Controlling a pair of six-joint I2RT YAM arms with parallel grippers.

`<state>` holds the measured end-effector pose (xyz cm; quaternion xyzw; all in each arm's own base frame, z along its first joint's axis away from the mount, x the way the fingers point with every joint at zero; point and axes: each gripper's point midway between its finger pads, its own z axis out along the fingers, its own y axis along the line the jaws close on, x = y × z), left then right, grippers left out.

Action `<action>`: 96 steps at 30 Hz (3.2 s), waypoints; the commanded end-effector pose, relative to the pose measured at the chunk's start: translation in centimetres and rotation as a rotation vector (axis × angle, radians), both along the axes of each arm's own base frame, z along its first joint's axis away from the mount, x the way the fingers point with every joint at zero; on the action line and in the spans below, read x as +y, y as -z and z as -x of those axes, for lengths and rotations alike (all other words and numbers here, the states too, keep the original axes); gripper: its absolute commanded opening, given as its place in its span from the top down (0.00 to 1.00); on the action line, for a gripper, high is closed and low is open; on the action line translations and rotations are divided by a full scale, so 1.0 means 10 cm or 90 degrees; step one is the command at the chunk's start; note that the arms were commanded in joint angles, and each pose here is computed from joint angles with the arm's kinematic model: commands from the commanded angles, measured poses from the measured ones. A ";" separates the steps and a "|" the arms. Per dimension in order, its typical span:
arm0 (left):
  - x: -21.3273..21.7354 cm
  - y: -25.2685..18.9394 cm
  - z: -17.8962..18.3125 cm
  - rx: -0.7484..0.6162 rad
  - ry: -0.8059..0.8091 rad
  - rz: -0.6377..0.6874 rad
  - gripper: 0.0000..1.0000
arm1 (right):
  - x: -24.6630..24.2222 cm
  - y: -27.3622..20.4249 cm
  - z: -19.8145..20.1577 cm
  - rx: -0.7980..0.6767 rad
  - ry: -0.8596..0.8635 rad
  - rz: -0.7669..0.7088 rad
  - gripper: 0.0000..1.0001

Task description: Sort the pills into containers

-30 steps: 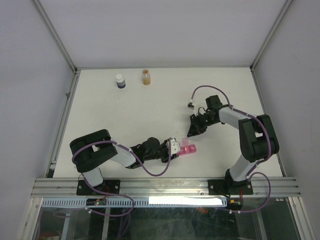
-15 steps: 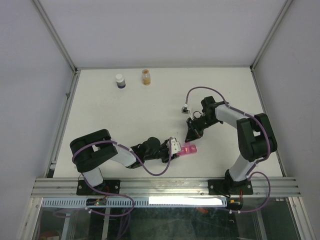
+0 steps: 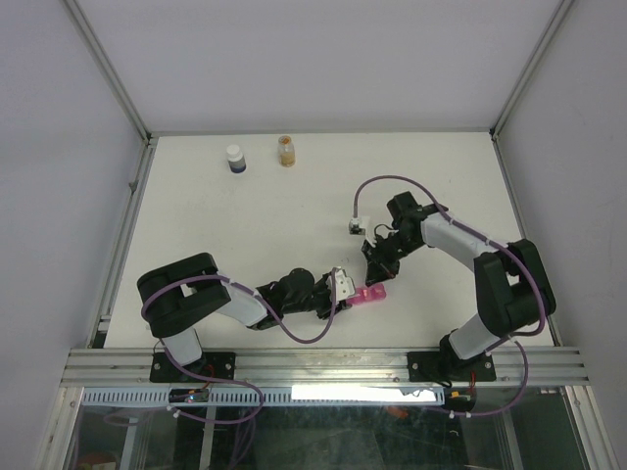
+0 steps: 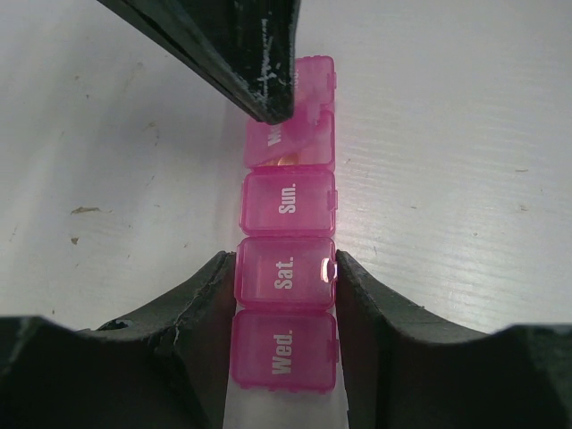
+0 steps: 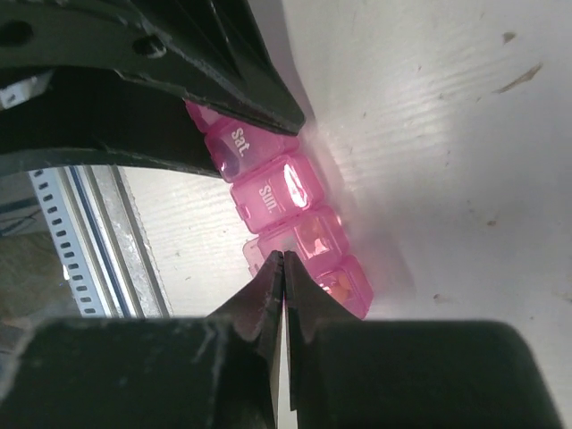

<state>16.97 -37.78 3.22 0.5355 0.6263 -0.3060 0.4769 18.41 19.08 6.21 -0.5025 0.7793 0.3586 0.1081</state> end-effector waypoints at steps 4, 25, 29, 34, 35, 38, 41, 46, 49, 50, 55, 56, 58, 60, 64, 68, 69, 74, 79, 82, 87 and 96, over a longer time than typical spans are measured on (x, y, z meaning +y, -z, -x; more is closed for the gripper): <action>-0.09 -0.06 -0.02 0.011 0.006 0.016 0.73 | -0.08 0.12 -0.01 -0.055 -0.015 0.071 0.97; -0.10 -0.06 -0.03 0.016 0.000 0.017 0.75 | 0.02 -0.12 0.02 -0.112 -0.029 0.023 0.99; -0.11 -0.06 -0.03 0.023 0.000 0.019 0.76 | -0.08 0.22 0.11 -0.081 -0.034 0.096 0.99; -0.14 -0.03 -0.01 0.033 0.008 0.016 0.76 | -0.27 0.49 -0.06 -0.079 0.034 0.204 1.00; -0.14 -0.03 0.00 0.033 0.009 0.016 0.76 | -0.24 0.46 -0.07 -0.085 0.036 0.194 1.00; -0.13 -0.03 -0.01 0.029 0.007 0.015 0.77 | -0.10 0.21 -0.05 -0.078 0.029 0.107 1.00; -0.13 -0.06 -0.02 0.024 0.007 0.019 0.76 | 0.00 -0.12 -0.04 -0.090 0.027 0.004 1.00; -0.15 -0.12 -0.06 0.020 -0.003 0.028 0.74 | -0.04 -0.37 -0.11 -0.129 0.041 -0.052 0.98; -0.15 -0.17 -0.10 0.010 -0.019 0.038 0.75 | -0.11 -0.49 -0.20 -0.148 0.068 -0.066 0.97; -0.14 -0.19 -0.13 0.005 -0.026 0.039 0.76 | -0.13 -0.55 -0.23 -0.158 0.079 -0.073 0.96; -0.15 -0.39 -0.33 -0.016 -0.053 0.057 0.76 | -0.26 -0.83 -0.38 -0.200 0.147 -0.115 0.92; -0.15 -0.44 -0.39 -0.019 -0.060 0.063 0.76 | -0.28 -0.89 -0.41 -0.205 0.161 -0.123 0.91; -0.15 -0.55 -0.53 -0.022 -0.074 0.072 0.76 | -0.34 -0.97 -0.45 -0.210 0.186 -0.133 0.91; -0.15 -0.66 -0.70 -0.021 -0.090 0.083 0.76 | -0.39 -1.06 -0.51 -0.221 0.211 -0.137 0.91; -0.15 -0.88 -1.11 -0.012 -0.124 0.097 0.76 | -0.48 -1.30 -0.62 -0.252 0.264 -0.162 0.90; -0.12 -1.08 -1.65 -0.011 -0.164 0.085 0.76 | -0.58 -1.52 -0.72 -0.271 0.322 -0.187 0.89; -0.11 -1.13 -1.80 -0.015 -0.170 0.083 0.76 | -0.61 -1.57 -0.74 -0.275 0.335 -0.193 0.88; 0.00 -1.16 -2.61 -0.010 -0.217 0.065 0.77 | -0.70 -1.68 -0.75 -0.282 0.378 -0.220 0.88; 0.06 -1.13 -3.31 -0.016 -0.253 0.051 0.77 | -0.74 -1.67 -0.74 -0.282 0.391 -0.229 0.86; 0.10 -1.02 -3.62 -0.016 -0.273 0.049 0.76 | -0.76 -1.66 -0.74 -0.281 0.394 -0.228 0.86; 0.04 -0.81 -3.92 0.001 -0.273 0.041 0.76 | -0.77 -1.62 -0.75 -0.277 0.396 -0.225 0.86; 0.09 -0.95 -4.22 -0.003 -0.329 0.076 0.08 | -0.82 -1.57 -0.77 -0.274 0.408 -0.219 0.85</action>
